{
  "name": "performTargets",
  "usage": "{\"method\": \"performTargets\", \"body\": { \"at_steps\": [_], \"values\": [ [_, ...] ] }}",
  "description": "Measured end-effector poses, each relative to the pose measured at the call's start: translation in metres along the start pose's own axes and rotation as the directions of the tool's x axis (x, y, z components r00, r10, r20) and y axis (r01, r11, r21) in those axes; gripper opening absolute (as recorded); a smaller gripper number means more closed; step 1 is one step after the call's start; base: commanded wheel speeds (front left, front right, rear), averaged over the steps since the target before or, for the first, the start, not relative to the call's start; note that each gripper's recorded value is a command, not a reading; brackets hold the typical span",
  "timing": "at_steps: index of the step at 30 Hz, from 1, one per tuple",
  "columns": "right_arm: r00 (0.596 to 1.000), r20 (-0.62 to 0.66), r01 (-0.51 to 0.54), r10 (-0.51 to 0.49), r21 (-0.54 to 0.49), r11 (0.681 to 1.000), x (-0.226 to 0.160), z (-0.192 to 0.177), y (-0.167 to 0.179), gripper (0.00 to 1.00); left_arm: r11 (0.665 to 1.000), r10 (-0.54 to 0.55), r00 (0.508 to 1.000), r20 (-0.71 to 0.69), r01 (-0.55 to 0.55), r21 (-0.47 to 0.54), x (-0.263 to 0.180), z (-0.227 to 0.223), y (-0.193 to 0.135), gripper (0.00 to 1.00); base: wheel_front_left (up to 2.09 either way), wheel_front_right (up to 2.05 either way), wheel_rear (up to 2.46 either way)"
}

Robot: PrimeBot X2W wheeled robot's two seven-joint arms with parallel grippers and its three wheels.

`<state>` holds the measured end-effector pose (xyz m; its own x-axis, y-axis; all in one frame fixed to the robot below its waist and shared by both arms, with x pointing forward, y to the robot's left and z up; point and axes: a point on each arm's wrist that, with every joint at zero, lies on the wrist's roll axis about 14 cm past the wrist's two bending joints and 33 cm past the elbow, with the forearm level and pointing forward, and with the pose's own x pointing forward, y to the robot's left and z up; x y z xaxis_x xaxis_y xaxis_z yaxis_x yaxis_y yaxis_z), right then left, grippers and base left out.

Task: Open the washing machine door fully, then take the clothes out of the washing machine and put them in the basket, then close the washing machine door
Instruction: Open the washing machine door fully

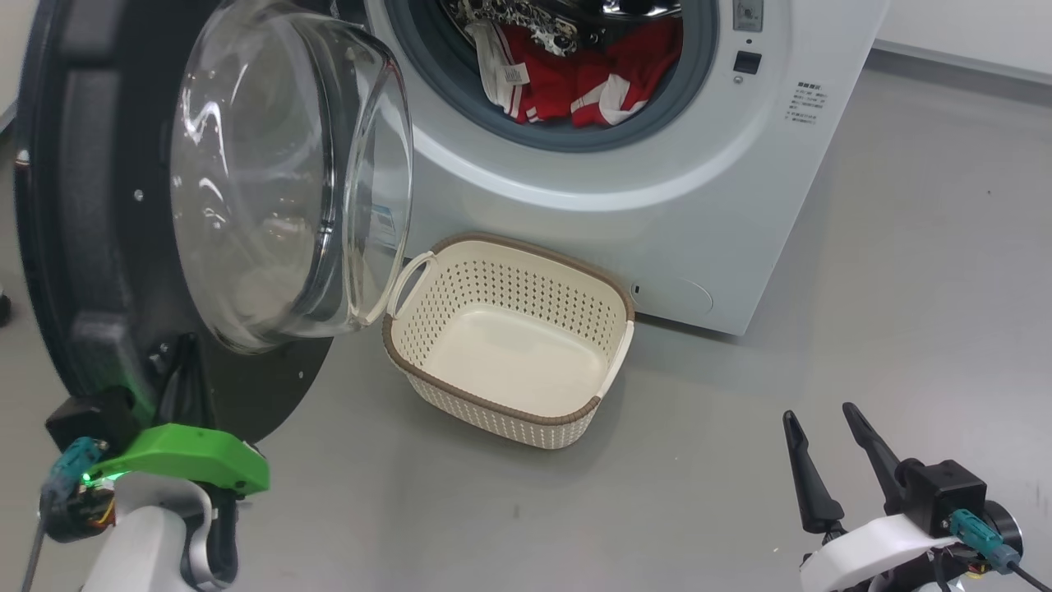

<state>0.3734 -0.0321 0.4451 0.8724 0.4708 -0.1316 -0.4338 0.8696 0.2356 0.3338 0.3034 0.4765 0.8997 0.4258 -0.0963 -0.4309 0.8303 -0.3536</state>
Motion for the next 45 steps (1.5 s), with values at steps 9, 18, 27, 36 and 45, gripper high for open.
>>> {"method": "performTargets", "body": {
  "at_steps": [9,18,27,36,45],
  "values": [
    [1.0,-0.015,0.008,-0.008,-0.001,1.0,0.01,-0.003,-0.012,1.0,0.995,0.103,0.995,0.013,-0.103,-0.004,0.013,0.008,0.035,0.0,0.0,0.0,0.0],
    [0.999,-0.03,0.024,-0.025,-0.024,0.999,0.019,-0.005,-0.03,1.0,0.98,0.198,0.979,0.046,-0.197,-0.009,0.027,0.022,0.066,0.0,0.0,0.0,0.0],
    [0.997,-0.072,0.013,-0.016,-0.041,0.999,0.029,-0.016,-0.04,1.0,0.961,0.27,0.957,0.103,-0.274,0.03,0.044,0.046,0.097,0.0,0.0,0.0,0.0],
    [0.994,-0.106,0.012,-0.017,-0.042,0.999,0.038,-0.027,-0.051,1.0,0.947,0.299,0.948,0.11,-0.309,0.092,0.059,0.05,0.111,0.0,0.0,0.0,0.0],
    [0.992,-0.129,0.009,-0.014,-0.038,0.999,0.047,-0.037,-0.058,1.0,0.937,0.319,0.942,0.103,-0.33,0.113,0.072,0.045,0.114,0.0,0.0,0.0,0.0]
  ]
}}
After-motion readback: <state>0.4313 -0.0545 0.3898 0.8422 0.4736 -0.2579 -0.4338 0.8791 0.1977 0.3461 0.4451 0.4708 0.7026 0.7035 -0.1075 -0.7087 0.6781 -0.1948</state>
